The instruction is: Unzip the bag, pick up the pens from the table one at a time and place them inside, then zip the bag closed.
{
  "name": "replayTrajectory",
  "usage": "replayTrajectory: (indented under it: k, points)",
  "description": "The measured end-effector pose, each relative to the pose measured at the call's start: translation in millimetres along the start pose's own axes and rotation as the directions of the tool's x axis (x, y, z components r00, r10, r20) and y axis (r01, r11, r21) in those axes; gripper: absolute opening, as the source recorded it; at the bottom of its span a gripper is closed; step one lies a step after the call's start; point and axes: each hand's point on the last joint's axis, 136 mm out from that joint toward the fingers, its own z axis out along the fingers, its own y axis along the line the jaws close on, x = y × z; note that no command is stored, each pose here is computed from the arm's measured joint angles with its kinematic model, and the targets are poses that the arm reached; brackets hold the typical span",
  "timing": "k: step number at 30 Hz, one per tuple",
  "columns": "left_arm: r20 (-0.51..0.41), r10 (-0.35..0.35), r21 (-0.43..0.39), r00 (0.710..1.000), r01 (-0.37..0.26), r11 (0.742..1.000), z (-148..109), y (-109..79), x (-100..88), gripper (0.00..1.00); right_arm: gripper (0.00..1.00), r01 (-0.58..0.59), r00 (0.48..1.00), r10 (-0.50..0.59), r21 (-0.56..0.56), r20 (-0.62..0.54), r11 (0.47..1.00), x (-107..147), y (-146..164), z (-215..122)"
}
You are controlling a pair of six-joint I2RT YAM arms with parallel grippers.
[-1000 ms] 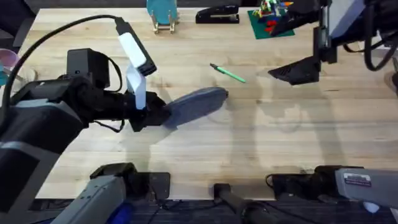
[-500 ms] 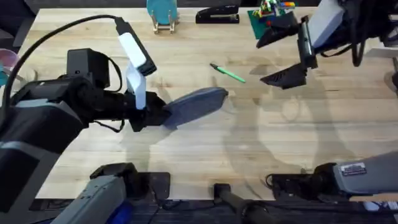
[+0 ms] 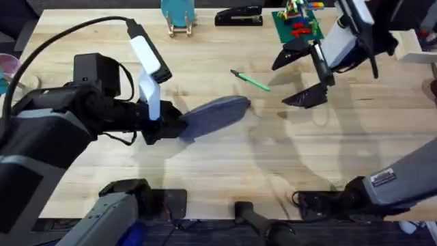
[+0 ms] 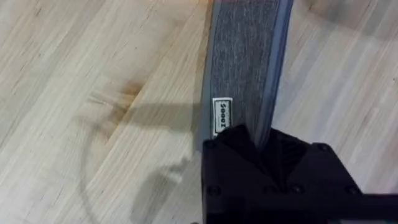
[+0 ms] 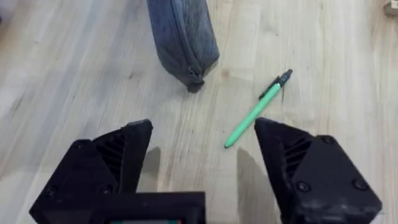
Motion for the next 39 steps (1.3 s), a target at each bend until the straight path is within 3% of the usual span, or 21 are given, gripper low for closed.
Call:
replayTrajectory:
  k: [13,39]
  points:
    - [0.0,0.0,0.0,1.0,0.0,1.0,0.0,0.0,0.0,0.041,0.996,0.01,0.998,-0.006,-0.06,0.057,0.998,13.7,3.1,23.1]
    - [0.0,0.0,0.0,1.0,0.0,1.0,0.0,0.0,0.0,0.041,0.996,0.061,0.996,-0.052,-0.122,0.076,0.991,1.4,8.4,47.3]
